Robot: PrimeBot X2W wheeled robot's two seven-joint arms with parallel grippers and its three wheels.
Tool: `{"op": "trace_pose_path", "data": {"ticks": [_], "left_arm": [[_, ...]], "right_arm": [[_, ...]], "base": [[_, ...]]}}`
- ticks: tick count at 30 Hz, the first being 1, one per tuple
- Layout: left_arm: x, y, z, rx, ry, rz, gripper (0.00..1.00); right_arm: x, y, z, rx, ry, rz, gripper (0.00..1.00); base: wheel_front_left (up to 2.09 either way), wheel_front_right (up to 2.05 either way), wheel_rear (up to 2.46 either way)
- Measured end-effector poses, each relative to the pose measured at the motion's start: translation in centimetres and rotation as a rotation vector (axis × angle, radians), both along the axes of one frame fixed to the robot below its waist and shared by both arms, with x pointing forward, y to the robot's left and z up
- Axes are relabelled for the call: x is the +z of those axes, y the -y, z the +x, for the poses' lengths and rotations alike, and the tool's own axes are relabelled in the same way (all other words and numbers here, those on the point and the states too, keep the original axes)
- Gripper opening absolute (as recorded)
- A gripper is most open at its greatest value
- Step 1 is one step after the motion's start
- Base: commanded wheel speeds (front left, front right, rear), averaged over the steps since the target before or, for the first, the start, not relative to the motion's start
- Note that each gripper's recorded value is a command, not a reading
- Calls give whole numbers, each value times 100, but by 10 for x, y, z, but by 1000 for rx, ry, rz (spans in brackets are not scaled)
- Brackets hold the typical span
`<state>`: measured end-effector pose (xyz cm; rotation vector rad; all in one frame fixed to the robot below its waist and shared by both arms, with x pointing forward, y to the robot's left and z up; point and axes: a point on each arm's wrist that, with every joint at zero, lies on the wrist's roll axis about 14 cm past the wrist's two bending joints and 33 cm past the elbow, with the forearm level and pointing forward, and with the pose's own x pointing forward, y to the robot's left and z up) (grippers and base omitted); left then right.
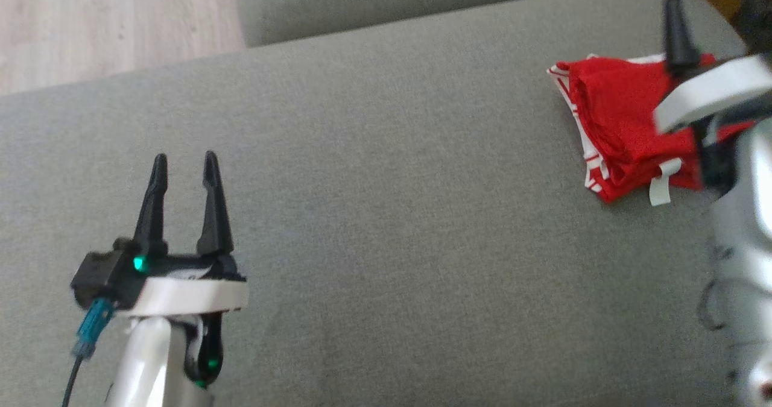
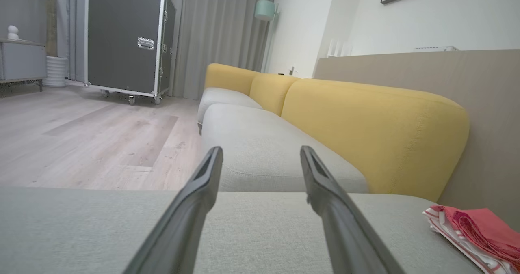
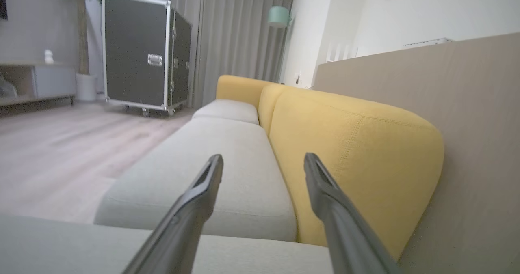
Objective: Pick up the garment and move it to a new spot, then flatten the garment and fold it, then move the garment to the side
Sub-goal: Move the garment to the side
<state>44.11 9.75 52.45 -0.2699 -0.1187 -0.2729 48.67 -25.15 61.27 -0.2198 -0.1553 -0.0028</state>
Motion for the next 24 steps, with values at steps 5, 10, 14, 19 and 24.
{"op": "trace_pose_path", "data": {"ticks": [5, 10, 14, 19, 24], "left_arm": [[1, -20, -19, 52, -1, 5, 100], [-4, -32, -34, 84, -20, -8, 100], [-6, -41, -46, 114, -32, -16, 100], [-16, -51, -59, 146, -67, -49, 100], [-20, -56, -66, 164, -85, -86, 100]], "right_arm": [[-5, -50, -23, 88, 81, 220, 100], [-36, -69, -45, 113, 49, 330, 100], [-73, -77, -69, 119, -25, 407, 100], [-99, -95, -92, 149, -94, 432, 100], [-101, -96, -100, 152, -93, 437, 100]], "base": [[0, 0, 0], [0, 0, 0], [0, 0, 0], [0, 0, 0], [0, 0, 0]]}}
